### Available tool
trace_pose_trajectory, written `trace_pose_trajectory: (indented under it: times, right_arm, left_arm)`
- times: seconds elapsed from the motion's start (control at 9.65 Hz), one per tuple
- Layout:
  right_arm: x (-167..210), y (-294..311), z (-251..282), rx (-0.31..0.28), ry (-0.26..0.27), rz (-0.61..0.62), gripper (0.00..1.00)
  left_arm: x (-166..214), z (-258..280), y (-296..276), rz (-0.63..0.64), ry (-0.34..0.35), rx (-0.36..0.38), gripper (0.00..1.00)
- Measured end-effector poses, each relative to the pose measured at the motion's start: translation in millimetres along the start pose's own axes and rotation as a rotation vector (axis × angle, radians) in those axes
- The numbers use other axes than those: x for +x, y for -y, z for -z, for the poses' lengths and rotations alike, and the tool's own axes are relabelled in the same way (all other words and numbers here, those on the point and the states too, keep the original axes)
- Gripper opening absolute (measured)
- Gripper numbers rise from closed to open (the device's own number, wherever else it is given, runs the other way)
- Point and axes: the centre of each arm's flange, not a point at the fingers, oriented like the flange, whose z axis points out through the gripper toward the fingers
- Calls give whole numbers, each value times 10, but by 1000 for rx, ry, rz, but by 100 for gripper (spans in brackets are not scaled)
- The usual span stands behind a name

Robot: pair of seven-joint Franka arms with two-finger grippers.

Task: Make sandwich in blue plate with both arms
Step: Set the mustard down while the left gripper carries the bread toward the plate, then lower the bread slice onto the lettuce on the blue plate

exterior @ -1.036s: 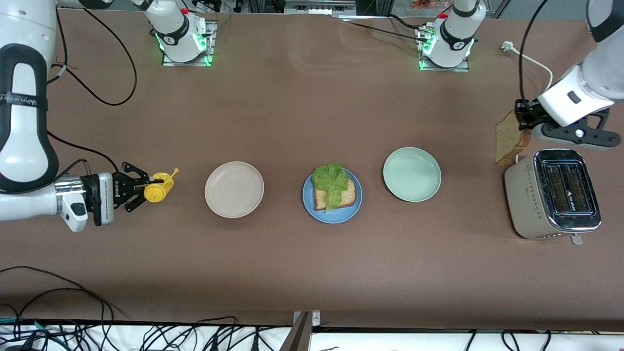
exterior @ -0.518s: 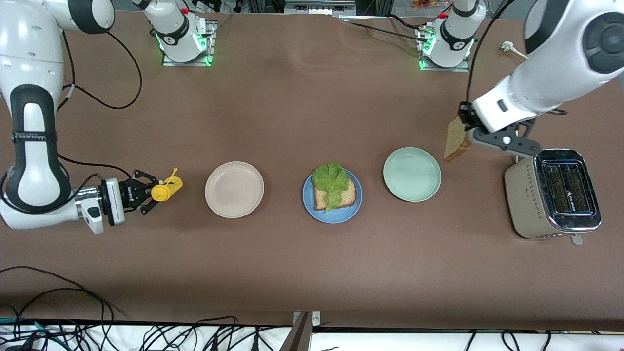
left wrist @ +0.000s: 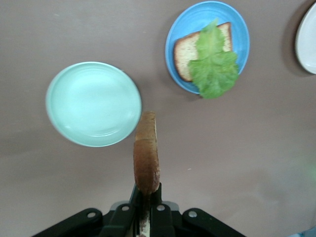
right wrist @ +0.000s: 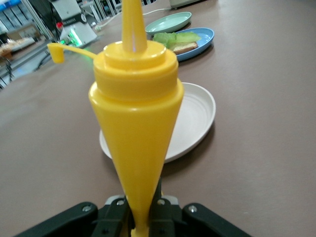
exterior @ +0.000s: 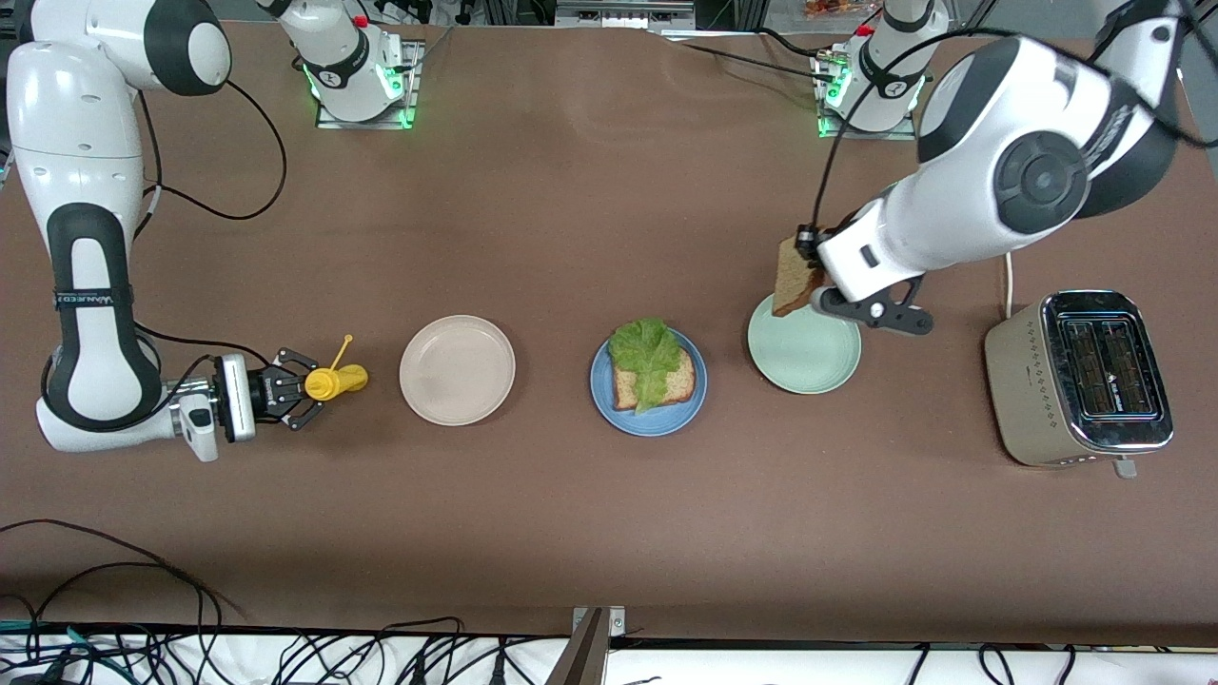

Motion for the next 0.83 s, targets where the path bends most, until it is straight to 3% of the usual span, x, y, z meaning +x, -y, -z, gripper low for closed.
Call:
trace_pose_trajectory:
  times: [0.41,0.83]
  right_arm:
    - [-66,-197,-161,-23,3,115,13]
    - [-294,-287,-333,-52,-59,153,12]
  left_arm:
    - [457,-636,-544,64,-1,-136,9]
    - [825,-1276,-891,109,5,-333,9]
